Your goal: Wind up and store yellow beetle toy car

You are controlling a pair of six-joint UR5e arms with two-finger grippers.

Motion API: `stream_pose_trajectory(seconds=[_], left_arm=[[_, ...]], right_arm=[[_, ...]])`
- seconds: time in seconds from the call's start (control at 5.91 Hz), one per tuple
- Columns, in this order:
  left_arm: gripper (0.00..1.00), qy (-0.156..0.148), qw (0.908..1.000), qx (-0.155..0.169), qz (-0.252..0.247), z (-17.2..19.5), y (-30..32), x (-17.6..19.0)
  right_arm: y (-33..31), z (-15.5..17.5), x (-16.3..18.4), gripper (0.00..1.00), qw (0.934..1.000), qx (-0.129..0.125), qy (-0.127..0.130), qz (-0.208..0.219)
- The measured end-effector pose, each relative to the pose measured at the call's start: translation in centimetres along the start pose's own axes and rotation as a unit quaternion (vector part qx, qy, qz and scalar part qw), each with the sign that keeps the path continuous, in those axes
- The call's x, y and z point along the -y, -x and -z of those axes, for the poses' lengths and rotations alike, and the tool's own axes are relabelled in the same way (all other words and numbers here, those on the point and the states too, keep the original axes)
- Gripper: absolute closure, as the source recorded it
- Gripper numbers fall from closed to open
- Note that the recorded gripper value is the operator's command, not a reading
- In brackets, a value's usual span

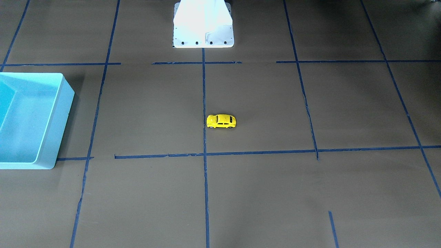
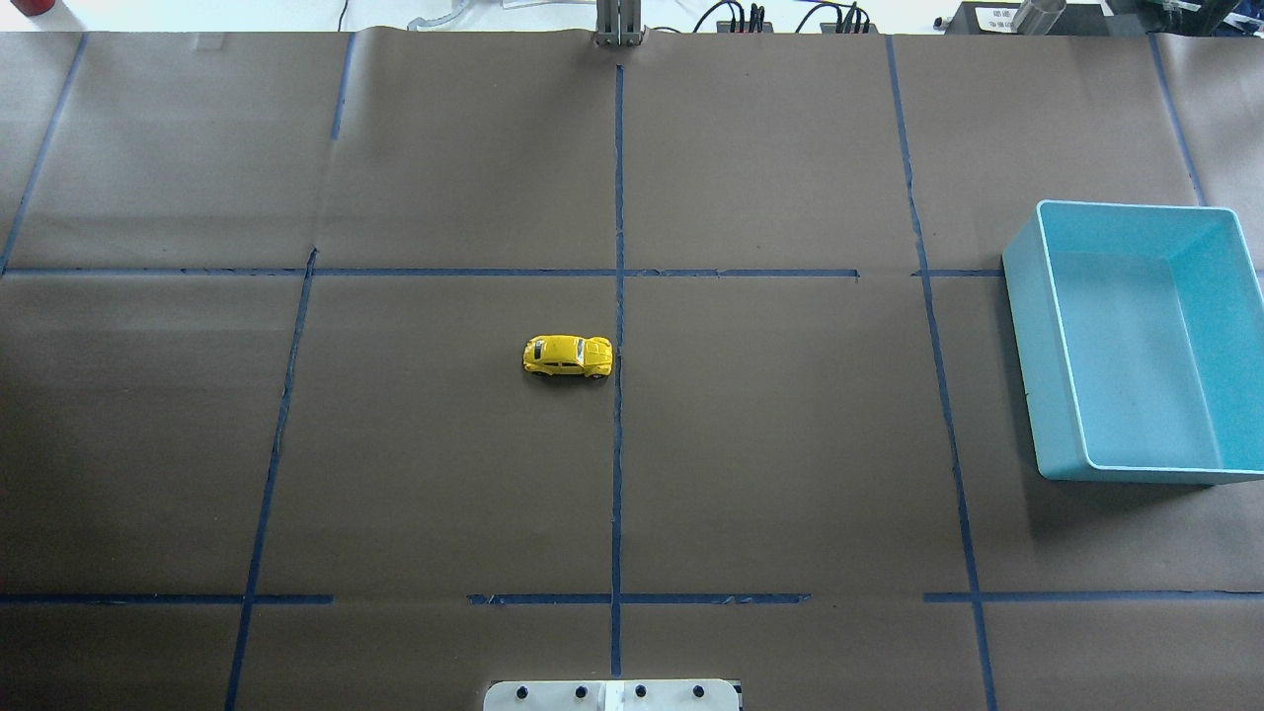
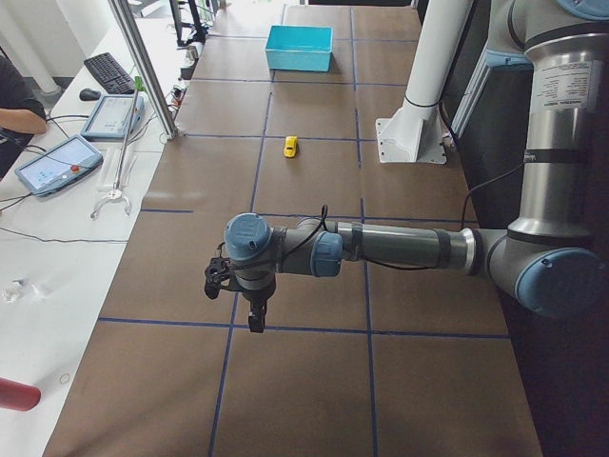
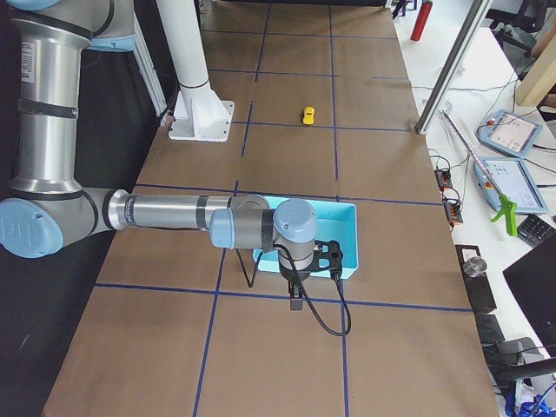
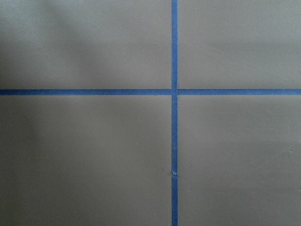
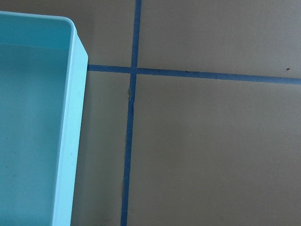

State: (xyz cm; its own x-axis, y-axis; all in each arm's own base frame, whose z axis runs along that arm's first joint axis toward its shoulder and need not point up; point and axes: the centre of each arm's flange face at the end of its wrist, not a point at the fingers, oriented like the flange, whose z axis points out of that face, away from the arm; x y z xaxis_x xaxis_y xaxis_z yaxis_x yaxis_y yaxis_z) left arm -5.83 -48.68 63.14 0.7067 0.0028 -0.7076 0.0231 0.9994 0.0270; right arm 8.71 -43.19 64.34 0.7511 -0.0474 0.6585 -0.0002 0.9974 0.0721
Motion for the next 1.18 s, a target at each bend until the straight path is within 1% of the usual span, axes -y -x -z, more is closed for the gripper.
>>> stream_pose_trajectory(seconds=[0.34,0.51,0.85,1.18], left_arm=[[0.00,0.001,1.0000,0.001,0.002,0.0,0.1,-0.5],[0.00,0.005,1.0000,0.001,0.007,-0.5,0.6,-1.3],[0.00,0.012,0.9999,0.001,0.009,-1.3,1.3,-1.9],[0.00,0.006,1.0000,0.001,0.003,-0.9,0.8,-1.7]], right_arm=[[0.2,0.1,0.2,0.00,0.9994,0.002,-0.002,-0.033],[0.2,0.1,0.2,0.00,0.9992,0.003,-0.002,-0.040],[0.2,0.1,0.2,0.00,0.9991,0.003,-0.003,-0.041],[0.2,0.1,0.2,0.00,0.9992,0.003,-0.003,-0.040]])
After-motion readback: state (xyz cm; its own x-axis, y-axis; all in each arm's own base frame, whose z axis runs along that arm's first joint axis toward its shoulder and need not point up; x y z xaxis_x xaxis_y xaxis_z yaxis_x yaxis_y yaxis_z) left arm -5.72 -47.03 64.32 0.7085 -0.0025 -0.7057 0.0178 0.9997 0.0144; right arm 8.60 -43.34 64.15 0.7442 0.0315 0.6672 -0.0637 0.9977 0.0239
